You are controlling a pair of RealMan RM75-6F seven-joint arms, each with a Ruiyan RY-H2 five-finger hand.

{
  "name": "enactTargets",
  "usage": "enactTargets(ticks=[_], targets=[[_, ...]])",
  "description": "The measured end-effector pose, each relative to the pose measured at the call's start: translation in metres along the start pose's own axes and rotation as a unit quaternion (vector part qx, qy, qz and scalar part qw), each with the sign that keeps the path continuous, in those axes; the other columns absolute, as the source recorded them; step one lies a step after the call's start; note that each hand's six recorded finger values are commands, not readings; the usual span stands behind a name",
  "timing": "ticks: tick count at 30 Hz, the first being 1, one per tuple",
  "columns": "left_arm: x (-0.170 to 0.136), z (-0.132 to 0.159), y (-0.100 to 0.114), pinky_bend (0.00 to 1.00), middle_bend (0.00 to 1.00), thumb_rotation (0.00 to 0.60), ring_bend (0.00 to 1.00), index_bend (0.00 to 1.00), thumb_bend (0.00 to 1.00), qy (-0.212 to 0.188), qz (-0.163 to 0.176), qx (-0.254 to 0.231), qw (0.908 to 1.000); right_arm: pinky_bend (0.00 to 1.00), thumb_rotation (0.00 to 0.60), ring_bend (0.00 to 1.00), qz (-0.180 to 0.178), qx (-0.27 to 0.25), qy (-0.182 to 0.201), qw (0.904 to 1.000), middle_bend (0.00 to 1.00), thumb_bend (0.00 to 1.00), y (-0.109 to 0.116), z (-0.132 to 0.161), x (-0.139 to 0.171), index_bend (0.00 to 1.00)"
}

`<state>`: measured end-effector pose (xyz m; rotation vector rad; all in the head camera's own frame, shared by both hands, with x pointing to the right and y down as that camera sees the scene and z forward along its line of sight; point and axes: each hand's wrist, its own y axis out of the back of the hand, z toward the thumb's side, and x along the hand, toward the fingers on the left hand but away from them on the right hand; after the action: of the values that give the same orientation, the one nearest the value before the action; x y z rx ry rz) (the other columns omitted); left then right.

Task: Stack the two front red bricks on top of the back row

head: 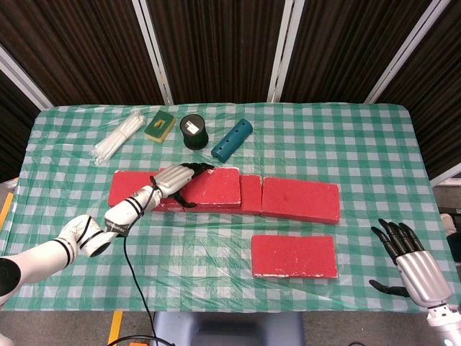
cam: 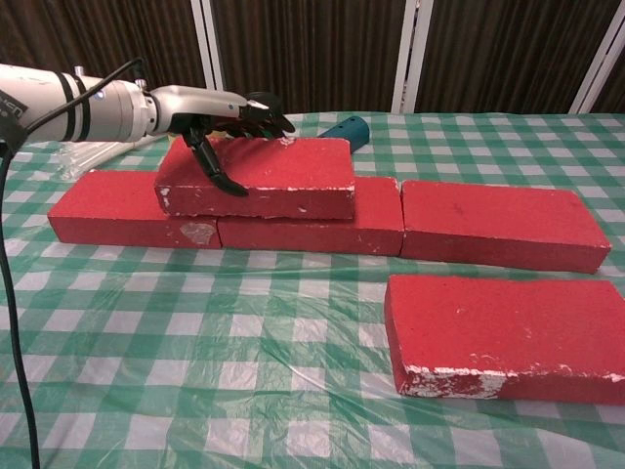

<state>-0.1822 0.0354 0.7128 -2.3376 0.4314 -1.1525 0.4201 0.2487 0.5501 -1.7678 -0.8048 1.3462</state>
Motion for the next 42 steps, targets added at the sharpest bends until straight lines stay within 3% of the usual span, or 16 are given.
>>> enactTargets(ticks=[6,11,18,23,42], targets=[[-0.0009,-0.0035,-0.0008,0.30,0.35,0.600,0.20,0.00,0.30,0.003,-0.005,0.000,1.0000,0.00,0.574,0.00,0.006,0.002,-0.001,1.0000,0.00,0.08,-0.0026,0.0000,-0.0013,0.00],[-0.0009,-0.0036,-0.0014,0.21,0.32,0.600,0.16,0.00,0.30,0.001,-0.006,-0.004,1.0000,0.00,0.574,0.00,0.002,0.002,-0.007,1.0000,0.00,0.08,-0.0009,-0.0017,-0.0007,0.00],[-0.0004,-0.0065,-0.0024,0.13,0.07,0.600,0.01,0.00,0.31,0.005,-0.012,0.006,0.9999,0.00,0.573,0.00,0.017,0.002,-0.009,0.9998,0.00,0.08,-0.0039,-0.0014,-0.0005,0.00],[-0.0006,-0.0078,-0.0020,0.08,0.00,0.600,0.00,0.00,0.31,0.006,-0.010,0.003,0.9999,0.00,0.573,0.00,0.022,0.003,-0.011,0.9997,0.00,0.08,-0.0048,-0.0012,0.0002,0.00],[-0.0036,-0.0047,-0.0046,0.05,0.00,0.600,0.00,0.00,0.30,0.009,-0.023,0.003,0.9997,0.00,0.573,0.00,0.020,0.002,-0.014,0.9997,0.00,0.08,-0.0040,-0.0014,-0.0009,0.00]])
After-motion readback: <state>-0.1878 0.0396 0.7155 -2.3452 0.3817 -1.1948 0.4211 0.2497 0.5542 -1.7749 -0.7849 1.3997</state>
